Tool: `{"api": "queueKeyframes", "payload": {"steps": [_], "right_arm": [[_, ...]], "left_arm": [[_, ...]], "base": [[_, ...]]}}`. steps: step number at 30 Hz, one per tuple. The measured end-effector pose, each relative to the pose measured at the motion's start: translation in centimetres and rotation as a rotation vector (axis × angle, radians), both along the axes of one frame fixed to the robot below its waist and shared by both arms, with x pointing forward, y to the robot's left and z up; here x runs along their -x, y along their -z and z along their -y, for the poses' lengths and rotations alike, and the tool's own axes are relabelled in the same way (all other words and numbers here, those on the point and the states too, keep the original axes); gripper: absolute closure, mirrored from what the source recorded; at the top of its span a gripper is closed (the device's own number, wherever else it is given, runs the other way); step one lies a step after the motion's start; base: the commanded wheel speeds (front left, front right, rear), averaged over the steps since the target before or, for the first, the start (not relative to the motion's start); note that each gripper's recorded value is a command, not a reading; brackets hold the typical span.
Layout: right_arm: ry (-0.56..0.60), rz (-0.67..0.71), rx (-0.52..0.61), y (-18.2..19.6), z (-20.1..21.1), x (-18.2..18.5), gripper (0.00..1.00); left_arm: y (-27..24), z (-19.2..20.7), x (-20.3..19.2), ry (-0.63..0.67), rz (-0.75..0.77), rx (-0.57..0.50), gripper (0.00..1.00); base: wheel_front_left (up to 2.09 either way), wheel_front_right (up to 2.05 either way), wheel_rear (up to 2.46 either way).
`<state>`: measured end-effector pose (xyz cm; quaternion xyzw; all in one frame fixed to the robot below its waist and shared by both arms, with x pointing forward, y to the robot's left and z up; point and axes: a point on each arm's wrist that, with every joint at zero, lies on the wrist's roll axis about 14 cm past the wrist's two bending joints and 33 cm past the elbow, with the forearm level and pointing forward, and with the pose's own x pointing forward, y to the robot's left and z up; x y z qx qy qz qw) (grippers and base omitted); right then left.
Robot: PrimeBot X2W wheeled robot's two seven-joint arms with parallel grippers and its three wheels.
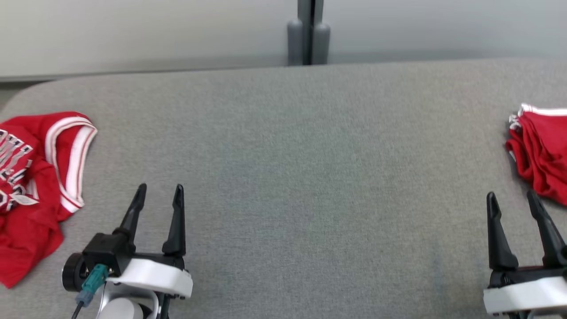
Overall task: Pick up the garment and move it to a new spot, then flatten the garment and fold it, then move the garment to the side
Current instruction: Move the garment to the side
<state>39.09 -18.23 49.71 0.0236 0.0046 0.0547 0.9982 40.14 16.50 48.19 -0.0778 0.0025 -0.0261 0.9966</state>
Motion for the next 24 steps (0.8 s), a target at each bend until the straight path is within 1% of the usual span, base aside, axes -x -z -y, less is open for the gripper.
{"api": "queueKeyframes", "payload": {"steps": [7,13,24], "right_arm": [[-0.031,-0.010,-0.004,-1.1,-1.0,2.6,0.00],[-0.031,-0.008,-0.003,-1.8,-1.0,4.5,0.00],[-0.020,-0.003,-0.005,-2.4,-0.6,5.2,0.00]], "left_arm": [[-0.9,-1.3,3.2,-0.030,0.018,-0.008,0.00],[-0.9,-1.7,5.1,-0.037,0.021,-0.017,0.00],[-1.2,-1.9,5.5,-0.040,0.032,-0.025,0.00]], "base": [[0.00,0.00,0.00],[0.00,0.00,0.00],[0.00,0.00,0.00]]}}
